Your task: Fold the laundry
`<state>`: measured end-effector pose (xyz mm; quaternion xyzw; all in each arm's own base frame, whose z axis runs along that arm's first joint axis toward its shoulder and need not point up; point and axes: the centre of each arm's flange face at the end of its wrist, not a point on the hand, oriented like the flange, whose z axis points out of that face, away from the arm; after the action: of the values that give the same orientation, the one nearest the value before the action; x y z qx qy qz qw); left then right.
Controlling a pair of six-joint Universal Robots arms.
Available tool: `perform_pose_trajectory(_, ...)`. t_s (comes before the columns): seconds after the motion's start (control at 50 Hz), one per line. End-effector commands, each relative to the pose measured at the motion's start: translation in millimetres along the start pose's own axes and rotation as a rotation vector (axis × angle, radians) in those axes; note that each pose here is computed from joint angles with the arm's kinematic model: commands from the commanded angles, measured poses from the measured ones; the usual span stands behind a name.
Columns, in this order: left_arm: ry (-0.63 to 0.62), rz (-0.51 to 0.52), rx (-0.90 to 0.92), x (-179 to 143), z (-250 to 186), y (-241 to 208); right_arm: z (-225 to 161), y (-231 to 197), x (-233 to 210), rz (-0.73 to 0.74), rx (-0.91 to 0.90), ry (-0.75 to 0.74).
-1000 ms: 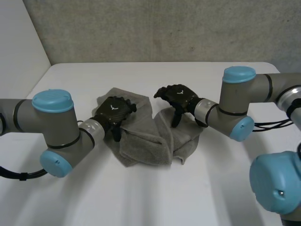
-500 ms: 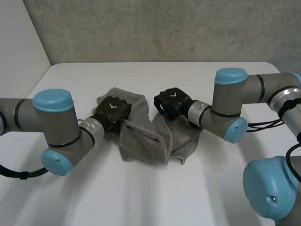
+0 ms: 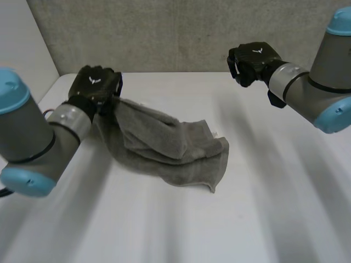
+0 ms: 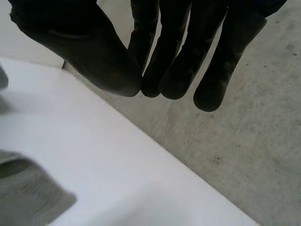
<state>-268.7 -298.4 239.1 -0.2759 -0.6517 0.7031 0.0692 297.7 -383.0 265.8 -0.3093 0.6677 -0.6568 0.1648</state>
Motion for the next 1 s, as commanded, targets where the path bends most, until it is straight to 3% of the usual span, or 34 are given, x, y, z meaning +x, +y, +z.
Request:
perform_pose_trajectory(0.02, 0.06, 0.01, -0.133, 17.0, -63.9, 21.2, -26.2, 30.2, -23.5, -0.156, -0.144, -0.068)
perform_pose_trajectory(0.12, 0.073, 0.116, -0.203, 21.2, -105.2, 36.2, -35.1, 52.6, -32.9, -0.286, -0.215, -0.112)
perform_pose_trajectory(0.16, 0.068, 0.206, -0.238, 19.0, -125.4, 45.2, -36.4, 57.0, -33.9, -0.319, -0.228, -0.118)
perform_pose_trajectory(0.32, 0.086, 0.349, -0.287, 20.0, -142.2, 56.8, -31.6, 47.3, -54.1, -0.375, -0.172, -0.174)
perform_pose_trajectory(0.5, 0.071, 0.349, -0.266, 15.9, -134.9, 50.5, -11.6, 37.9, -100.9, -0.313, -0.05, -0.372)
perform_pose_trajectory(0.74, 0.067, 0.253, -0.254, 18.4, -131.0, 51.0, 25.8, 73.0, -113.4, -0.283, -0.064, -0.431)
perform_pose_trajectory(1.0, 0.105, 0.238, -0.264, 27.9, -131.2, 56.7, 40.8, 110.0, -128.5, -0.284, -0.031, -0.486)
